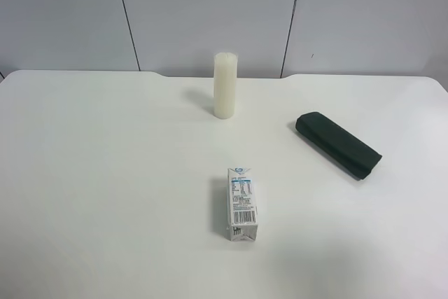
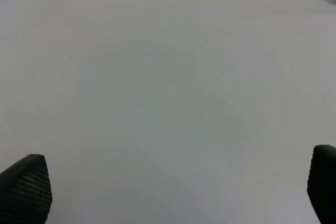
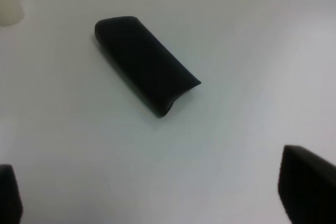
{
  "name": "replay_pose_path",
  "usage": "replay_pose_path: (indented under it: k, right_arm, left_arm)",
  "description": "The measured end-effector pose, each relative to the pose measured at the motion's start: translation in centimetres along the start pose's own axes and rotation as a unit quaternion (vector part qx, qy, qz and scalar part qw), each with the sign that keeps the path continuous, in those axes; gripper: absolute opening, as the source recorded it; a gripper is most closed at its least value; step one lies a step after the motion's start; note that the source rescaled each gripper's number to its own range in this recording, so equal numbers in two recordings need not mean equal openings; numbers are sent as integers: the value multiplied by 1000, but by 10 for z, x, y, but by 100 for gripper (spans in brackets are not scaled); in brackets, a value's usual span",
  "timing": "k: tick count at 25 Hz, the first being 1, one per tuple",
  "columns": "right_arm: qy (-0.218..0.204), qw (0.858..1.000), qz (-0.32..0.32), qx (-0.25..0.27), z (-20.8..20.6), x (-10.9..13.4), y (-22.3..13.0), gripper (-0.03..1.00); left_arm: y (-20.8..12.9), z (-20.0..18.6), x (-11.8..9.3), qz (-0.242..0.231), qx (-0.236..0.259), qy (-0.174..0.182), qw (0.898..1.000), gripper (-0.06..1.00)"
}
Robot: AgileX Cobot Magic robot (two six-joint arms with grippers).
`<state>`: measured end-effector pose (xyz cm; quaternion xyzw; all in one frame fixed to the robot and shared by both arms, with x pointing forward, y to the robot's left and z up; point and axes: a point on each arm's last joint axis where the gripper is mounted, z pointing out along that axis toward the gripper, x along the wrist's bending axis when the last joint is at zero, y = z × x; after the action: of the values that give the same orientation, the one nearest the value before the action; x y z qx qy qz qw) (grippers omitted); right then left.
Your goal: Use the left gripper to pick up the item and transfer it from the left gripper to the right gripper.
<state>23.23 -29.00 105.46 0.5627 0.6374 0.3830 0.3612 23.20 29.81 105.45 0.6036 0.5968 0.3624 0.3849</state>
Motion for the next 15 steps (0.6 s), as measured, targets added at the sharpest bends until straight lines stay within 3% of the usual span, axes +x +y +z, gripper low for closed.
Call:
replay_pose_path:
  k: [15]
  right_arm:
    - [0, 1000, 0, 0, 0, 0, 0, 96]
  left_arm:
    - [0, 0, 0, 0, 0, 0, 1000, 100]
